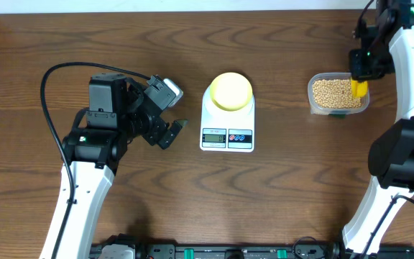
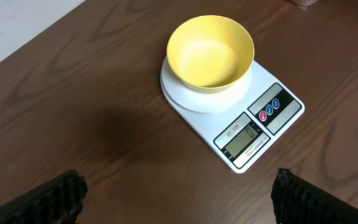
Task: Scoop item into bowl and weigh 50g on scale
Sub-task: 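Drag the yellow scoop through the soybean tub with the right gripper to fill it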
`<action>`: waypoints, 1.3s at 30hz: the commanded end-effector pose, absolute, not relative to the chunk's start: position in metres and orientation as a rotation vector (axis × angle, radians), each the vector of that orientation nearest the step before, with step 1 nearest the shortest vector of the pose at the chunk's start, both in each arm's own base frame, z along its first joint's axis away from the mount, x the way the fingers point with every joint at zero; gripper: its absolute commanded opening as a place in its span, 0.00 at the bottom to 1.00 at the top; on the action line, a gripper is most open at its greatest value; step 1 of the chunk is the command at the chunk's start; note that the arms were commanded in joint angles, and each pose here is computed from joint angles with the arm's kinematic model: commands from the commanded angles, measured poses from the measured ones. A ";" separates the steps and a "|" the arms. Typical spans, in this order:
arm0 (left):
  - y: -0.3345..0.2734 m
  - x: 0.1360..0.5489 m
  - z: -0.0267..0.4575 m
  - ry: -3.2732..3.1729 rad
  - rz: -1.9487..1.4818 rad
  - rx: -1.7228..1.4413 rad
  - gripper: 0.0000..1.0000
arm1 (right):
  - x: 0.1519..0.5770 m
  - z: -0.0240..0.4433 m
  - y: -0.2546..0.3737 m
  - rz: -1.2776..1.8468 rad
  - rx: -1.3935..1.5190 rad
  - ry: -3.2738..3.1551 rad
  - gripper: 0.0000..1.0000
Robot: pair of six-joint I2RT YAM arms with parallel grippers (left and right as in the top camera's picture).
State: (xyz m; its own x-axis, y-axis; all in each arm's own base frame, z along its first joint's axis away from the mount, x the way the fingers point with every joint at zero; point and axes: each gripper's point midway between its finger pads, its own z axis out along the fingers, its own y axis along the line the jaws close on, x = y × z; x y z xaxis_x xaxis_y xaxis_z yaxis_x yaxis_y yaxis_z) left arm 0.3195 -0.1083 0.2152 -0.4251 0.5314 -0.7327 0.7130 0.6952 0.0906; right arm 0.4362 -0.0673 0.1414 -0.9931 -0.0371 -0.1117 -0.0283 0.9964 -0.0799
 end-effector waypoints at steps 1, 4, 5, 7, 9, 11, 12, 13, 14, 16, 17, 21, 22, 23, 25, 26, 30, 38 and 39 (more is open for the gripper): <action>-0.106 0.319 0.212 2.143 -0.297 0.928 0.97 | 0.430 0.128 -0.067 -0.130 -0.061 3.062 0.01; -0.105 0.319 0.212 2.143 -0.297 0.928 0.97 | 0.429 0.124 -0.065 -0.108 -0.050 3.068 0.01; -0.106 0.319 0.212 2.143 -0.297 0.928 0.97 | 0.429 0.123 -0.061 -0.075 -0.051 3.067 0.01; -0.105 0.319 0.212 2.143 -0.297 0.928 0.97 | 0.430 0.121 -0.050 0.029 -0.037 3.062 0.01; -0.106 0.319 0.212 2.143 -0.297 0.928 0.97 | 0.431 0.117 -0.036 0.163 -0.035 3.050 0.01; -0.106 0.319 0.212 2.143 -0.297 0.928 0.97 | 0.430 0.113 -0.030 0.231 -0.032 3.048 0.01; -0.105 0.319 0.212 2.143 -0.297 0.928 0.97 | 0.429 0.109 -0.029 0.250 -0.024 3.052 0.01; -0.106 0.319 0.212 2.143 -0.297 0.928 0.97 | 0.428 0.105 -0.029 0.256 -0.007 3.058 0.01; -0.105 0.319 0.212 2.143 -0.297 0.928 0.97 | 0.426 0.101 -0.029 0.259 0.011 3.065 0.01; -0.106 0.319 0.212 2.143 -0.297 0.928 0.97 | 0.422 0.093 -0.026 0.292 0.013 3.079 0.01; -0.106 0.319 0.212 2.143 -0.297 0.928 0.97 | 0.422 0.090 -0.024 0.304 0.014 3.081 0.01; -0.106 0.319 0.212 2.143 -0.297 0.928 0.97 | 0.421 0.086 -0.018 0.374 0.018 3.072 0.01; -0.106 0.319 0.212 2.143 -0.297 0.928 0.97 | 0.422 0.087 -0.016 0.399 0.022 3.062 0.01; -0.106 0.319 0.212 2.143 -0.297 0.928 0.97 | 0.423 0.087 -0.016 0.420 0.029 3.054 0.01; -0.106 0.319 0.212 2.143 -0.297 0.928 0.97 | 0.425 0.090 -0.014 0.488 0.047 3.032 0.01; -0.106 0.319 0.212 2.143 -0.297 0.928 0.97 | 0.425 0.091 -0.014 0.523 0.059 3.021 0.01; -0.105 0.319 0.212 2.143 -0.297 0.928 0.97 | 0.426 0.099 -0.016 0.682 0.127 2.969 0.01; -0.105 0.319 0.212 2.143 -0.297 0.928 0.97 | 0.427 0.110 -0.039 0.853 0.268 2.869 0.01; -0.106 0.319 0.212 2.143 -0.297 0.928 0.97 | 0.426 0.111 -0.043 0.860 0.281 2.864 0.01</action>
State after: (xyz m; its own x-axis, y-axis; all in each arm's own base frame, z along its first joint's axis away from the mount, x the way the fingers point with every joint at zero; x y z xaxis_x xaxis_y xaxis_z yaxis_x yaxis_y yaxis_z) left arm 0.3196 -0.1084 0.2154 -0.4247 0.5313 -0.7330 0.7132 0.6951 0.0906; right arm 0.4235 -0.0485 0.1020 -0.9802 0.1831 -0.0761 0.1277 0.8766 0.4639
